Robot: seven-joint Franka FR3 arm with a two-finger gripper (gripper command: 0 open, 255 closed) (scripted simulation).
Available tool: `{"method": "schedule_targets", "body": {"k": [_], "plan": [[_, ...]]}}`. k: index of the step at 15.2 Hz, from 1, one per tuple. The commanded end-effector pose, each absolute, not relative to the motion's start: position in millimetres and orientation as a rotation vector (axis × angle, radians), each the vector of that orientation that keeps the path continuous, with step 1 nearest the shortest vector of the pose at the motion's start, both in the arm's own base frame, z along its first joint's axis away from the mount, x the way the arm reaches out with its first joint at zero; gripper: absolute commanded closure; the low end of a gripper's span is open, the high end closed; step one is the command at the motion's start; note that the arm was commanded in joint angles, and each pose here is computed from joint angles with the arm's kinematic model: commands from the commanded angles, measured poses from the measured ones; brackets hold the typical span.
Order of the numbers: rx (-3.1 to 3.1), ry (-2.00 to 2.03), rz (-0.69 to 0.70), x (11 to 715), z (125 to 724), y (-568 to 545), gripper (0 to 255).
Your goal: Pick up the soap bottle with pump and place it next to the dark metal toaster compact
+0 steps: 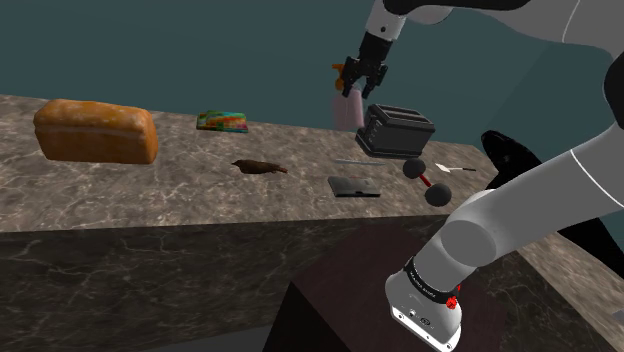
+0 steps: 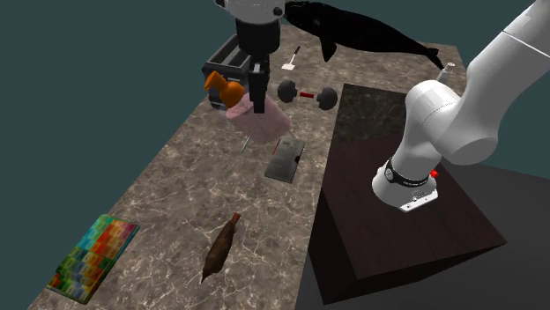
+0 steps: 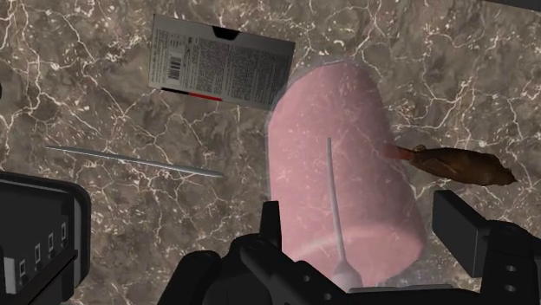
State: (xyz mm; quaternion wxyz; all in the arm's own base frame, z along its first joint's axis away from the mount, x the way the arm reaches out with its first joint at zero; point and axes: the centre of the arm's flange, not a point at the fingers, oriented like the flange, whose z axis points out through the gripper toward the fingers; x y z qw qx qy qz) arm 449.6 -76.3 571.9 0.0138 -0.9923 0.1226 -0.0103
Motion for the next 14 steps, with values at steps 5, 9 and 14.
{"method": "schedule_targets", "body": {"k": [5, 9, 14], "plan": [[-3.09, 0.382, -0.032, 449, 604, -76, 255], [-3.09, 0.382, -0.032, 457, 610, -101, 255], [-3.09, 0.382, -0.032, 476, 610, -164, 255]]}}
